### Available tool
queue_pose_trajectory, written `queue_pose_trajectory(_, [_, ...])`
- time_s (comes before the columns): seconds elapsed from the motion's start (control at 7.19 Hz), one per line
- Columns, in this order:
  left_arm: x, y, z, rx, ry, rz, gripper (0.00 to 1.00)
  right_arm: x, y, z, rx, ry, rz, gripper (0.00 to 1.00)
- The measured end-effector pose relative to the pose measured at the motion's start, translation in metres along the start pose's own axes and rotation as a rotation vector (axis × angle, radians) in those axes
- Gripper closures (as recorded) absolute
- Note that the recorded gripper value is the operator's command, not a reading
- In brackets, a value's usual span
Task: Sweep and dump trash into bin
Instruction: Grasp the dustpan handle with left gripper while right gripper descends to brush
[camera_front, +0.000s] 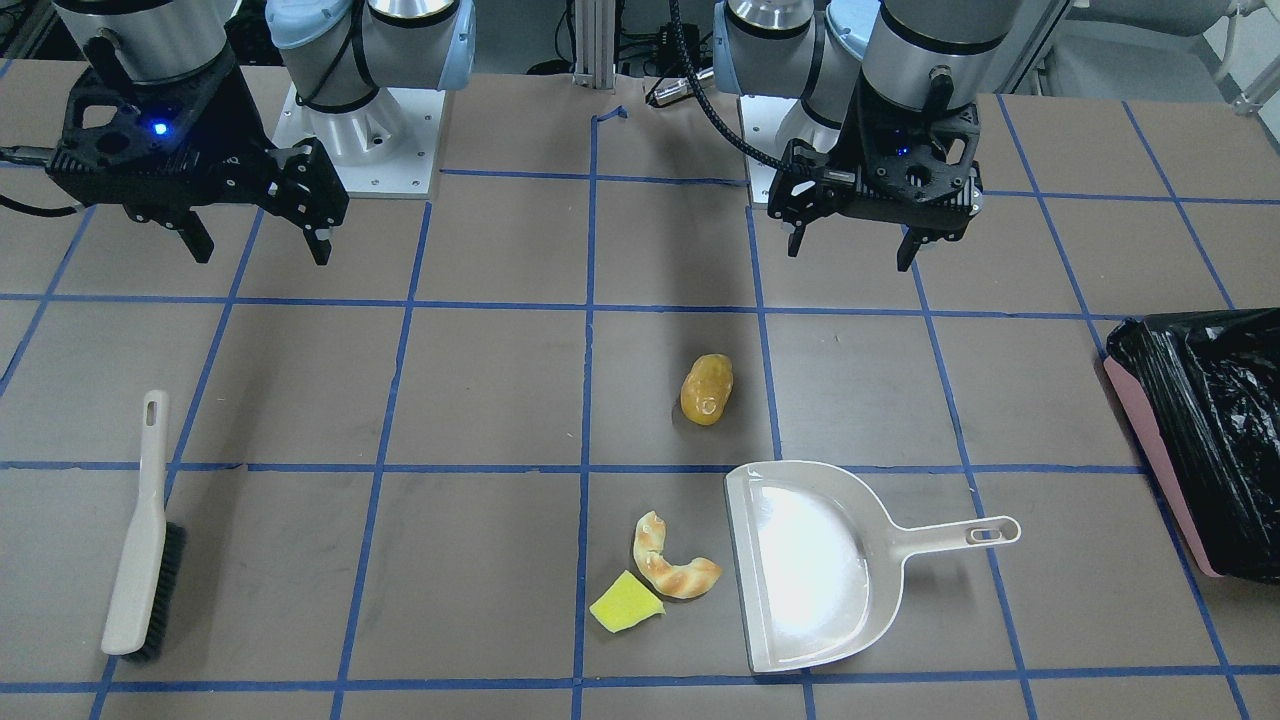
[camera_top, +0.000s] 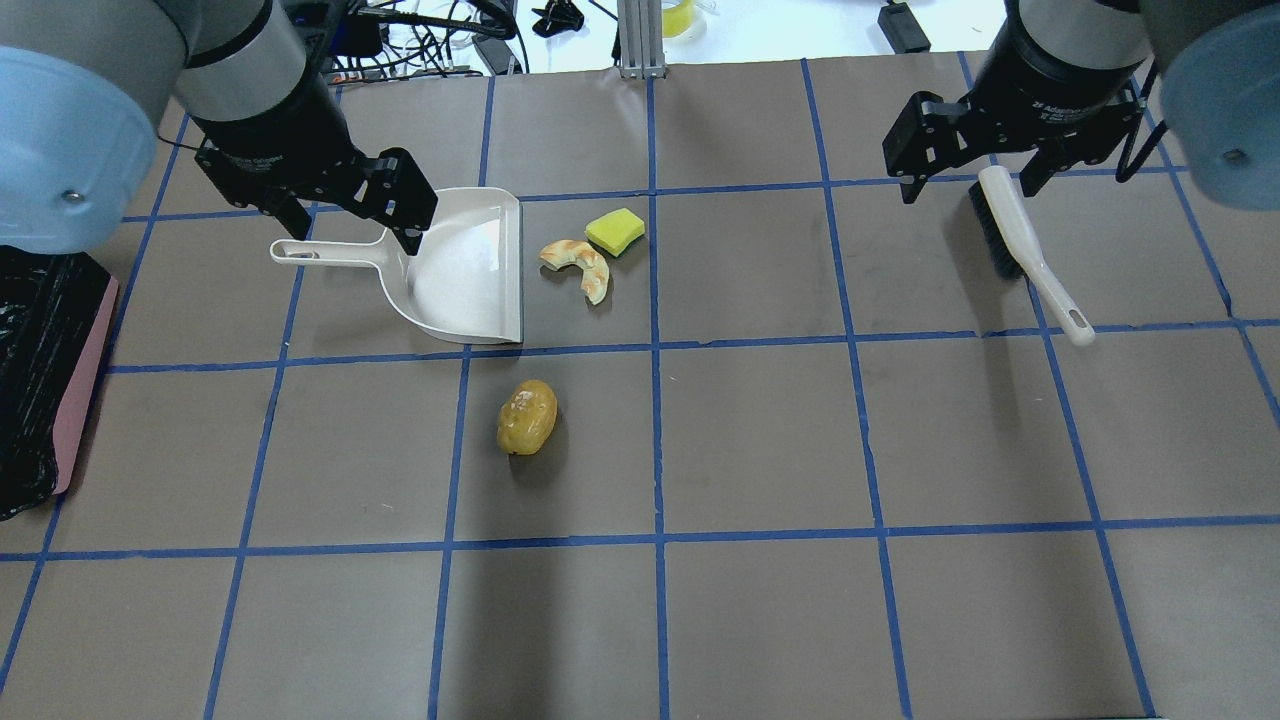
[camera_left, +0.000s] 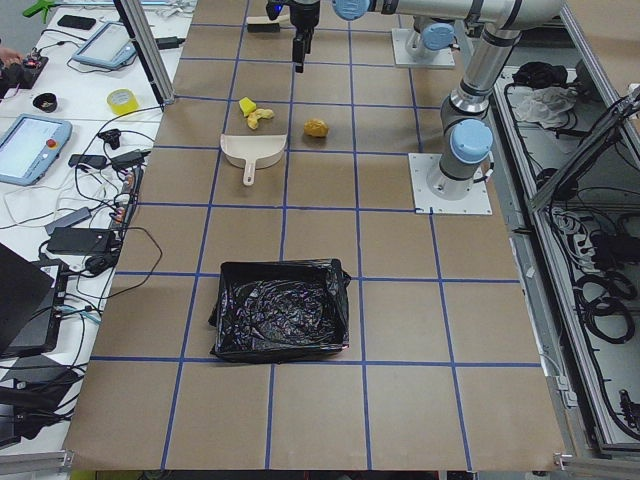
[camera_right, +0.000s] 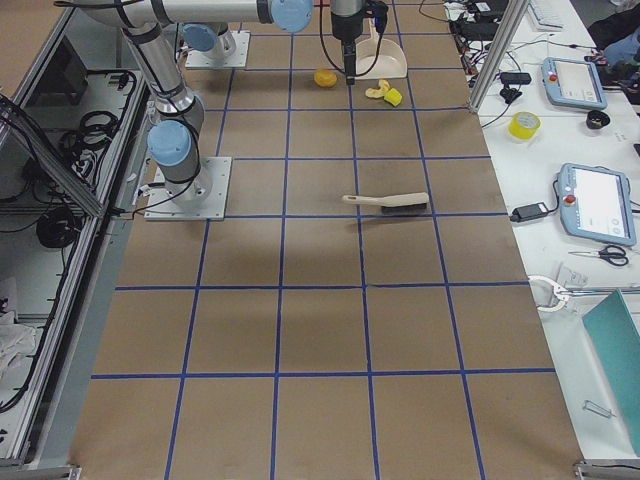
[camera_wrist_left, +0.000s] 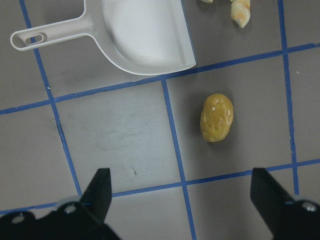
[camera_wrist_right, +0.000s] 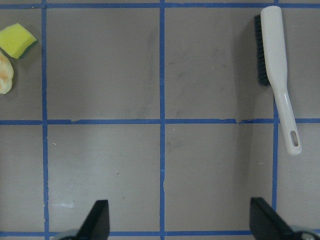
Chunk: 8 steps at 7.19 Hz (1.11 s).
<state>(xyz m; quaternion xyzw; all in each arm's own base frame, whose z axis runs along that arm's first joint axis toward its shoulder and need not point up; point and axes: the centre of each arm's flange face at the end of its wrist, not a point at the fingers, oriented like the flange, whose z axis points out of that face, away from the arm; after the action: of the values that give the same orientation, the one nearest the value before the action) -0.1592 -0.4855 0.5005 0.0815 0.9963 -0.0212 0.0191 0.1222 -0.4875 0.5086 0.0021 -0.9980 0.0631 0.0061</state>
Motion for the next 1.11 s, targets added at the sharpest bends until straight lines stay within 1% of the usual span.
queue_pose_trajectory(0.28, [-0.001,0.0,0.007,-0.011,0.002,-0.015,0.02,0.004,-0.002,0.003,0.0,0.002,0.006,0.0])
queue_pose_trajectory(0.42, [-0.01,-0.003,0.012,-0.013,0.002,0.002,0.02,0.008,-0.004,0.005,0.001,0.005,0.011,0.0])
queue_pose_trajectory(0.56, [-0.033,-0.011,0.022,-0.013,0.006,0.052,0.03,0.021,-0.008,0.008,-0.001,0.008,0.027,0.0])
queue_pose_trajectory(0.7, [-0.061,-0.019,0.042,-0.015,0.009,0.144,0.04,0.052,-0.014,0.013,-0.007,0.013,0.048,0.0])
queue_pose_trajectory(0.83, [-0.081,-0.025,0.067,-0.023,0.01,0.254,0.1,0.093,-0.022,0.023,-0.027,0.016,0.009,0.0])
queue_pose_trajectory(0.97, [-0.098,-0.033,0.094,-0.03,0.013,0.359,0.1,0.135,-0.029,0.039,-0.057,0.012,-0.072,0.0])
queue_pose_trajectory(1.11, [-0.114,-0.042,0.119,-0.029,0.023,0.47,0.1,0.169,-0.035,0.058,-0.084,0.001,-0.12,0.0])
